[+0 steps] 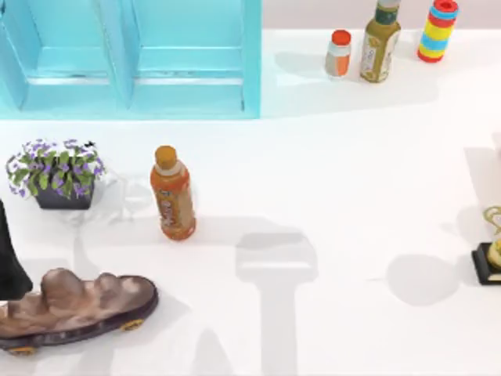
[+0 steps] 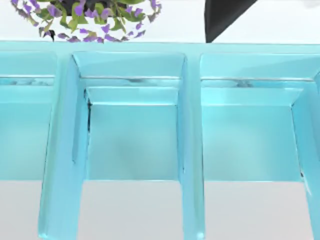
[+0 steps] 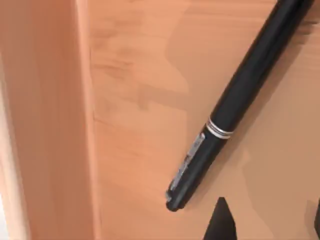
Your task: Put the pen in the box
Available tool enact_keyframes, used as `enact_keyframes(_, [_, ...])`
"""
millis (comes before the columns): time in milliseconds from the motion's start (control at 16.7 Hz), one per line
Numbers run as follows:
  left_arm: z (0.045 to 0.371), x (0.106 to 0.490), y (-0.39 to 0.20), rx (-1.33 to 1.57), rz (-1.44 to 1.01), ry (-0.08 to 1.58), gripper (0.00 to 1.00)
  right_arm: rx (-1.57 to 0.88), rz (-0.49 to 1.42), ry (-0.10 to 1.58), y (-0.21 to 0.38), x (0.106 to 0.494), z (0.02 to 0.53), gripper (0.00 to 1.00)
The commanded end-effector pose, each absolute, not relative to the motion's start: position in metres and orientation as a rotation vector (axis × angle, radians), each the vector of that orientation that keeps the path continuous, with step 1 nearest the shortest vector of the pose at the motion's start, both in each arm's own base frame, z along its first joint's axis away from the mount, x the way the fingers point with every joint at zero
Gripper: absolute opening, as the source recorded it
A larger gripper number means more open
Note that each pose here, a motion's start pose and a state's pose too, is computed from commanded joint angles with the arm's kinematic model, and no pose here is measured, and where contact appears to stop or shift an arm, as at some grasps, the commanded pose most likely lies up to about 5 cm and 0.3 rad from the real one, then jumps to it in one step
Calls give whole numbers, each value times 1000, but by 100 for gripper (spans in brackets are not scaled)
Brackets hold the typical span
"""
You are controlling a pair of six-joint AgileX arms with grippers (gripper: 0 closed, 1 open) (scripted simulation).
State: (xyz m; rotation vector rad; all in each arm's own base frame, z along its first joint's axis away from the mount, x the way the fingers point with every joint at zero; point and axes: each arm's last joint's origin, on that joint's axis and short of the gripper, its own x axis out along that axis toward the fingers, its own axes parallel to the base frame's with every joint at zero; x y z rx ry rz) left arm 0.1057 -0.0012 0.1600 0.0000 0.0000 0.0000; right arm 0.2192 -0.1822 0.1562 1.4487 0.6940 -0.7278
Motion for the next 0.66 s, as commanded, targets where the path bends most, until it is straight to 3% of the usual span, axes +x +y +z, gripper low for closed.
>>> enact_keyframes(300, [160, 106, -1, 0, 0, 0, 100, 1449, -728, 694, -182, 219, 156, 98])
enact_keyframes(660, [160, 106, -1, 0, 0, 0, 100, 1449, -728, 694, -182, 219, 156, 100])
